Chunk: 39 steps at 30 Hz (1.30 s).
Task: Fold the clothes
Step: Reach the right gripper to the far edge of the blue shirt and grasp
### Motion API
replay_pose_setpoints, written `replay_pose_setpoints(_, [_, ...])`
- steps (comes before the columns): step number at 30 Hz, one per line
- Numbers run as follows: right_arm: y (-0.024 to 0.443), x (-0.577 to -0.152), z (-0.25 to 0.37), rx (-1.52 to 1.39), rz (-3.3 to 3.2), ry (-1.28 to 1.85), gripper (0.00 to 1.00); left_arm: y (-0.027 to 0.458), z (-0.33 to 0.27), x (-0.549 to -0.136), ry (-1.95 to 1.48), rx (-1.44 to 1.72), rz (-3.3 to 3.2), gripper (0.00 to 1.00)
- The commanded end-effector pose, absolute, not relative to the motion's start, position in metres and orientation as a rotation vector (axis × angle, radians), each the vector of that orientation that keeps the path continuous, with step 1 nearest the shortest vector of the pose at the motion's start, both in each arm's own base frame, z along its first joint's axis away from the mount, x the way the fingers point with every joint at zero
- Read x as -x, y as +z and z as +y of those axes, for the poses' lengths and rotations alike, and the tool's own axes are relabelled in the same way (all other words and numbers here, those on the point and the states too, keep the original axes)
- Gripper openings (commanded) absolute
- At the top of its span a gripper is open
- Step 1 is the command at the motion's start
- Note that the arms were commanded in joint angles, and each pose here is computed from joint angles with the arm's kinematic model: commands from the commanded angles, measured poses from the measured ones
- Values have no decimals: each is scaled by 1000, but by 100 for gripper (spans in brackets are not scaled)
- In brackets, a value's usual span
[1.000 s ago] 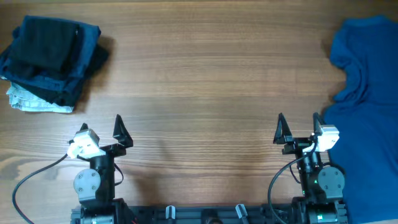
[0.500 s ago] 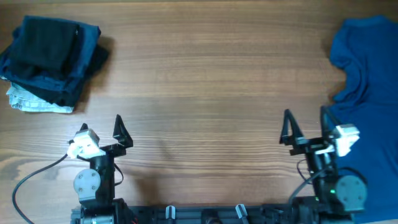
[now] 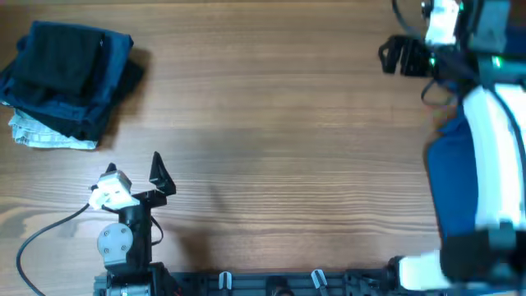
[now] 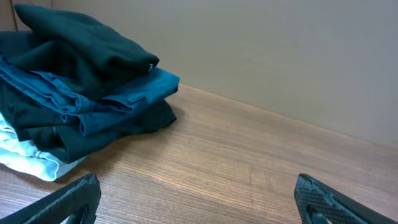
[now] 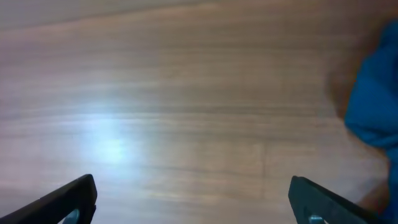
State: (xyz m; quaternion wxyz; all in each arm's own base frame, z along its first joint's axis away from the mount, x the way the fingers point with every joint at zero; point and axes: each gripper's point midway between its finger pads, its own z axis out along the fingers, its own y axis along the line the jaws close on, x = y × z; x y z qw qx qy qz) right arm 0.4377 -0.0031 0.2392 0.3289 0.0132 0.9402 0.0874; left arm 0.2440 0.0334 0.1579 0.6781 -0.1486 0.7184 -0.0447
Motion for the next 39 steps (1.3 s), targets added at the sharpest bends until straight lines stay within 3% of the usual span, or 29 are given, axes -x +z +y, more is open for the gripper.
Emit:
replay_pose_setpoints(1, [193,-457,-40,-83,2565,18,99,158,33,-244,-86,322,1612,100])
replay_pose_setpoints(9, [122,-457,-135,-322,2684,-219,100,158,33,-244,-86,322,1611,100])
replay_pose_setpoints(13, [90,-457,-164,-424,2702,-150,83,158,33,-244,-86,322,1612,100])
replay_pose_setpoints(21, [47,-480,-190,-382,2679,-285,79,158,33,-244,-86,322,1611,100])
replay_pose_setpoints(29, [26,-437,-200,-658,2779,-417,77,158,33,-244,-86,322,1612,100])
replay_pose_setpoints(39, [16,-400,-200,-782,2872,-501,75,158,33,-244,-86,322,1612,100])
